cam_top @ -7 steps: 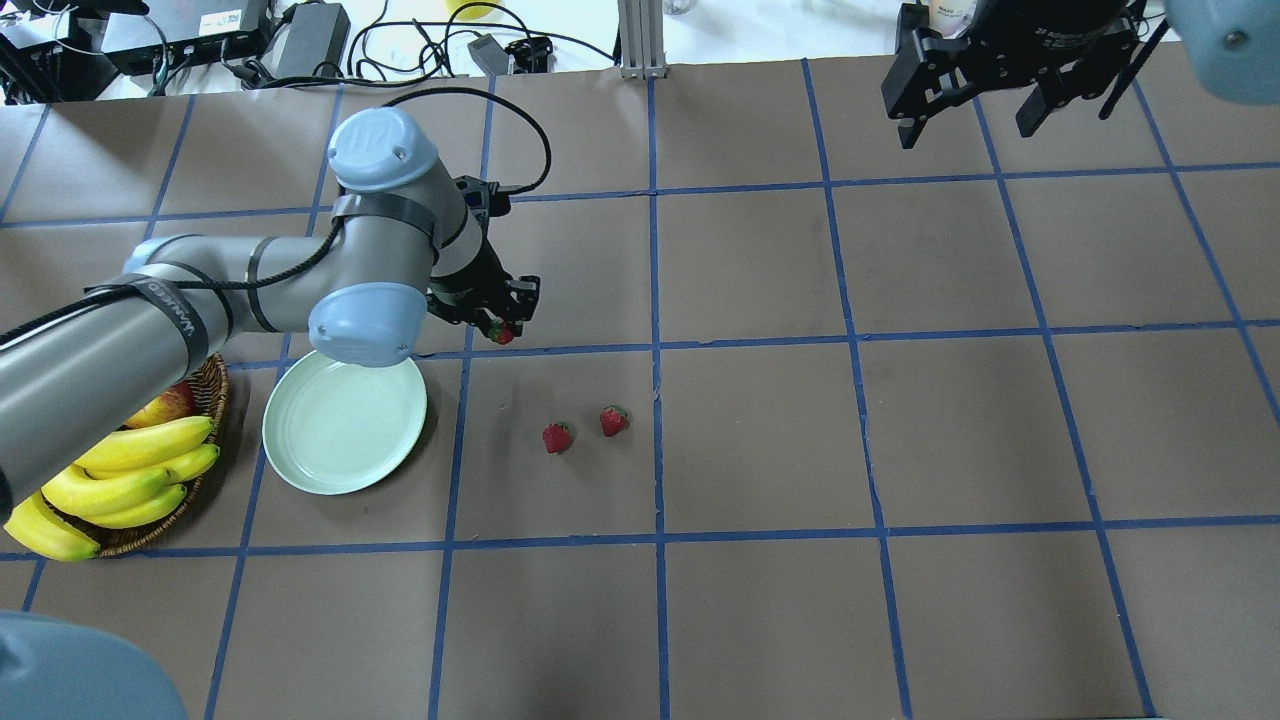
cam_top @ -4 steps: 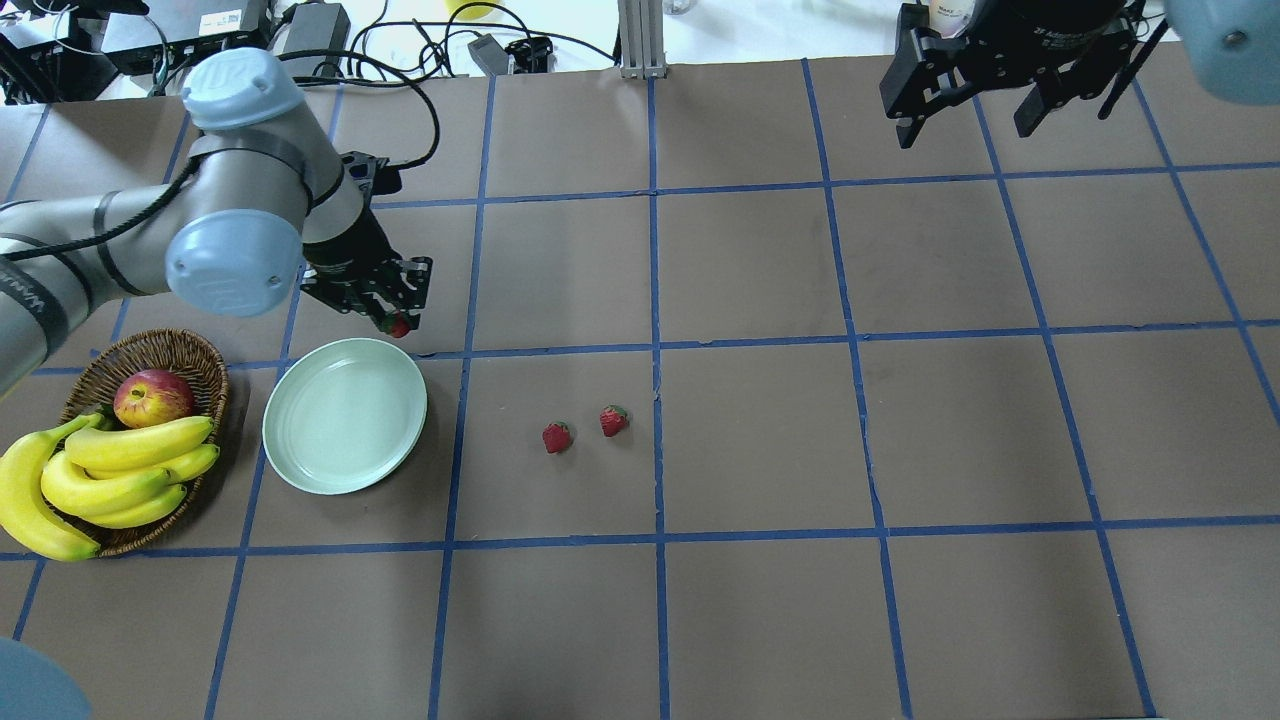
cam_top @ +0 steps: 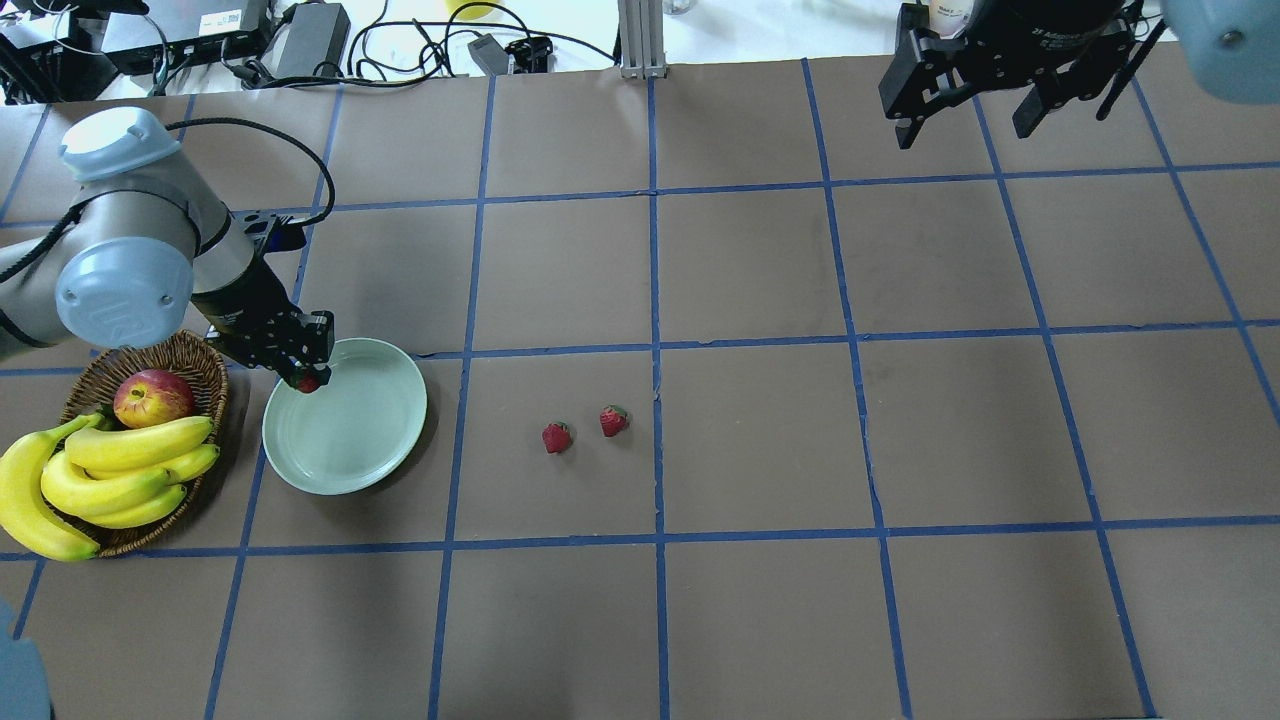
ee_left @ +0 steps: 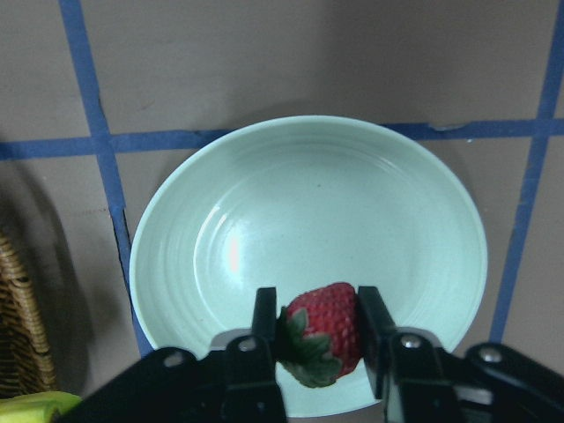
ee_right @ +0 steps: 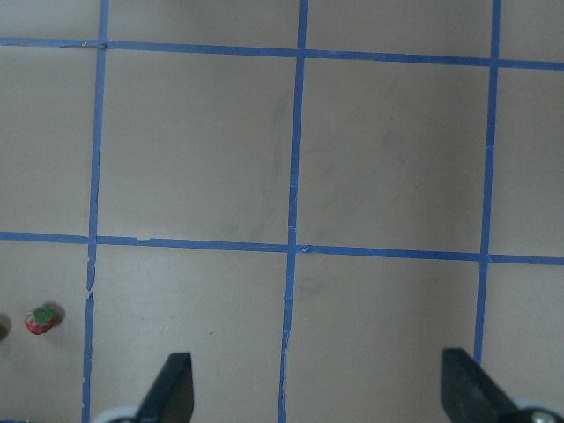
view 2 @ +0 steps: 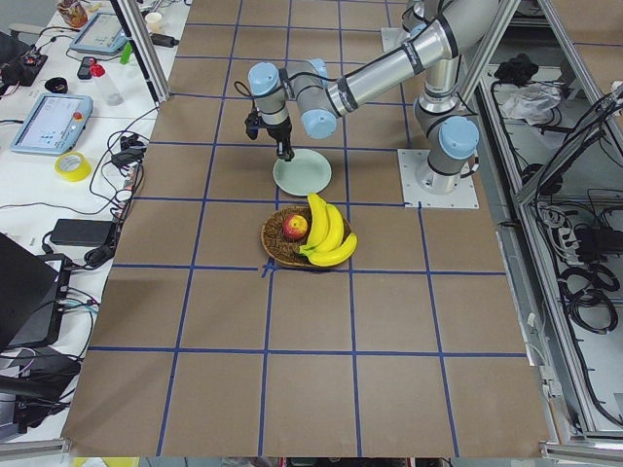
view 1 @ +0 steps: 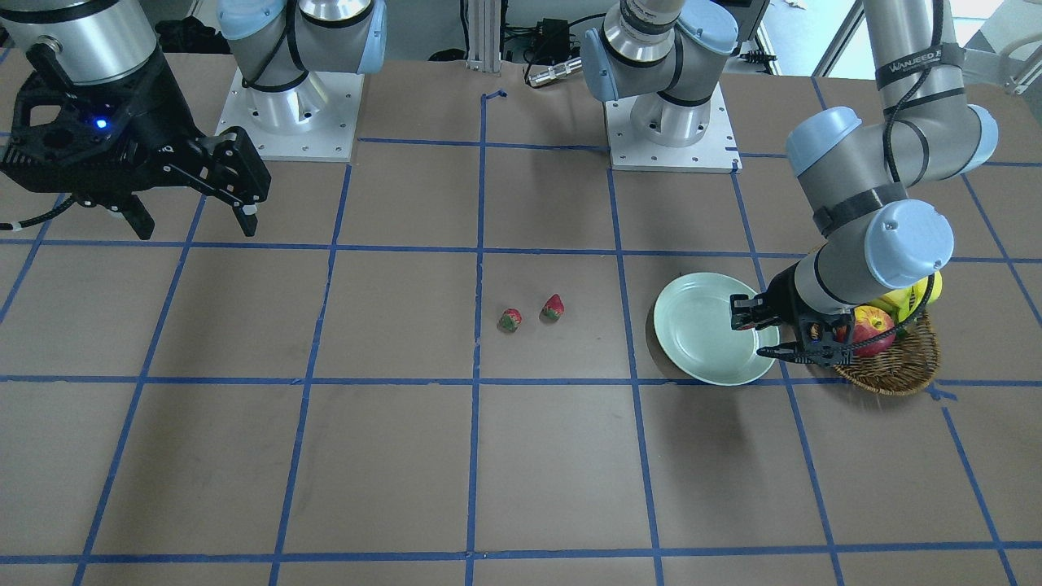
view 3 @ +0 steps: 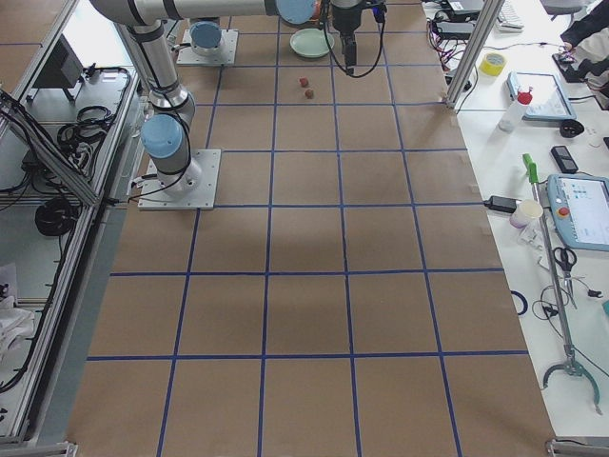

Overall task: Collect all strawberries into plate
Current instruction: 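Carry the strawberry over the green plate and open the left gripper, then move the left gripper to the remaining strawberry pair and grasp one, then carry the strawberry over the plate and release it inside, then reach the left gripper to the last strawberry and grasp it, then carry the last strawberry over the plate and lower it, then open the left gripper to drop the strawberry and raise it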

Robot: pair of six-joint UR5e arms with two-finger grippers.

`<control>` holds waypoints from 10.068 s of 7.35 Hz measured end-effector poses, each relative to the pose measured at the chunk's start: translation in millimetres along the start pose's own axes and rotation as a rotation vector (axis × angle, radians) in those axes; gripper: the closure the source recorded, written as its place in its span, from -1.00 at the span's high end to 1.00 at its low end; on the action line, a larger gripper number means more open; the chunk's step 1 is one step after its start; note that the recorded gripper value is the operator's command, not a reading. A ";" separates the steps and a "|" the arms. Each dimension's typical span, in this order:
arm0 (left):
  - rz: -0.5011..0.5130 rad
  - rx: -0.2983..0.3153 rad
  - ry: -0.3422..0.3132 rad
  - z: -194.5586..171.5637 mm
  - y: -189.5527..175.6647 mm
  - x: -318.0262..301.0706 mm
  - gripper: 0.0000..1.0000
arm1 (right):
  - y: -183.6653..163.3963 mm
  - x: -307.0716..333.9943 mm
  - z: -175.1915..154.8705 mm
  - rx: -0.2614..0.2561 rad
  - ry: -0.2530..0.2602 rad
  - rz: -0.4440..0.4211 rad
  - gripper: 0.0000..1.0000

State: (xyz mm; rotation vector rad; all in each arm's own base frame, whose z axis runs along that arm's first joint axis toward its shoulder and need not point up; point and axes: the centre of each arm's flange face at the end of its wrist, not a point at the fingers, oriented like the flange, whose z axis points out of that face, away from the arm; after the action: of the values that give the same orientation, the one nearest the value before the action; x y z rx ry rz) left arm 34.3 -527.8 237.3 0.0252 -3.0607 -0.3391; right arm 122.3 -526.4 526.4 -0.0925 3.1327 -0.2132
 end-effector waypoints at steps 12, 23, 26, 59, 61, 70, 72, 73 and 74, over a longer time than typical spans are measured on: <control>0.122 0.061 -0.021 -14.5 16.6 178.4 1.00 | 0.0 -0.1 0.0 0.000 -0.002 0.000 1.00; 0.064 0.007 0.108 94.4 50.8 258.4 -1.00 | 0.0 0.0 0.0 0.000 0.000 0.000 1.00; 0.068 0.010 0.104 92.4 46.0 258.4 -1.00 | 0.0 0.0 0.0 0.000 0.000 0.000 1.00; 0.097 0.149 0.112 91.1 52.4 327.0 -1.00 | 0.3 -0.2 0.9 -0.003 -0.002 0.000 1.00; 0.093 0.171 0.079 73.3 47.3 323.0 -1.00 | 0.3 -0.2 0.9 -0.003 -0.002 0.000 1.00; -0.019 -0.033 -0.067 -10.8 -10.4 66.4 -1.00 | 0.3 -0.2 0.9 -0.003 -0.002 0.000 1.00; -0.023 -0.068 -0.083 3.2 -7.8 56.7 -1.00 | 0.3 -0.2 0.9 -0.003 -0.002 0.000 1.00; -0.024 -0.074 -0.089 8.0 -8.6 54.9 0.98 | 0.3 -0.2 0.9 -0.003 -0.002 0.000 1.00; -0.025 -0.073 -0.092 11.2 -10.9 54.0 1.00 | 0.3 -0.2 0.9 -0.003 -0.002 0.000 1.00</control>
State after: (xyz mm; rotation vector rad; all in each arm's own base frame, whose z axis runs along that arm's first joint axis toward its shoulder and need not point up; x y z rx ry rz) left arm -20.2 -537.2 227.2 0.0464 -3.1384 -0.4653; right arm 122.5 -526.1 525.4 -0.0926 3.1310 -0.2083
